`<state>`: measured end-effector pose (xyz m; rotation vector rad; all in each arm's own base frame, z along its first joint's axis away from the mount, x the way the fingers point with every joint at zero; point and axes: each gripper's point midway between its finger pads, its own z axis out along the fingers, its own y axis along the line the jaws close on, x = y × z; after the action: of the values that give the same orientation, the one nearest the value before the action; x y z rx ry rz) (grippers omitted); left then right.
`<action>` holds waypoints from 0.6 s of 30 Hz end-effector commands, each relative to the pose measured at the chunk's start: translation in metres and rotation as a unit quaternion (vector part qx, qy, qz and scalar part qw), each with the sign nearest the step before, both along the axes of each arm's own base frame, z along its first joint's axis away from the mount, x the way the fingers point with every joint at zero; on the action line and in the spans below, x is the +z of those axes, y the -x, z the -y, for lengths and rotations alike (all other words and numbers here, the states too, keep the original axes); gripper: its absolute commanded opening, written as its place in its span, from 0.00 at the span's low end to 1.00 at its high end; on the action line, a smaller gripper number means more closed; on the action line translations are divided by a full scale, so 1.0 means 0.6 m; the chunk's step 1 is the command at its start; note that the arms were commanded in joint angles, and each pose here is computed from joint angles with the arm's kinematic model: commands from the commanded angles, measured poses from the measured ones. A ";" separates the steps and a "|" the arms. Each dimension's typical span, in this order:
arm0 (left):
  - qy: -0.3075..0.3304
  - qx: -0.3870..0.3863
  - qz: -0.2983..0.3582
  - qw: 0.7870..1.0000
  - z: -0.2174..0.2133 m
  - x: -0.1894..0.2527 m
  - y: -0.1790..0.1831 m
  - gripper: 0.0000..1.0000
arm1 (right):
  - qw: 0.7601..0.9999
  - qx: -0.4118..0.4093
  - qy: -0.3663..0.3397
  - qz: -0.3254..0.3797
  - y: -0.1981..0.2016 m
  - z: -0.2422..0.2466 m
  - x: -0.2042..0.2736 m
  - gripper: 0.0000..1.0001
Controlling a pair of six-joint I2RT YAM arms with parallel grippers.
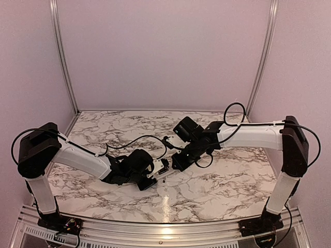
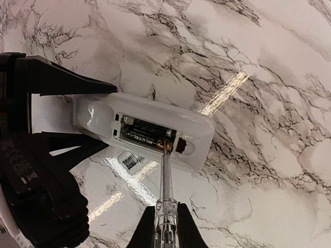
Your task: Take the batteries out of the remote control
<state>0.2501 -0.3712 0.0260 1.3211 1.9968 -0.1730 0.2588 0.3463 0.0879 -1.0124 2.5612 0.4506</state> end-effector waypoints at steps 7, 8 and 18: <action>0.047 -0.034 0.015 0.998 0.046 0.032 0.005 0.00 | 0.998 -0.011 0.061 -0.030 0.010 0.045 -0.091 0.00; 0.047 -0.035 0.015 0.998 0.047 0.032 0.005 0.00 | 0.998 -0.012 0.059 -0.029 0.010 0.044 -0.091 0.00; 0.040 -0.025 0.015 0.999 0.044 0.024 0.000 0.00 | 0.999 -0.018 0.024 -0.019 0.019 0.046 -0.092 0.00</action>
<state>0.2530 -0.3691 0.0260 1.3037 2.0055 -0.1642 0.2594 0.3459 0.0828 -0.9923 2.4952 0.5055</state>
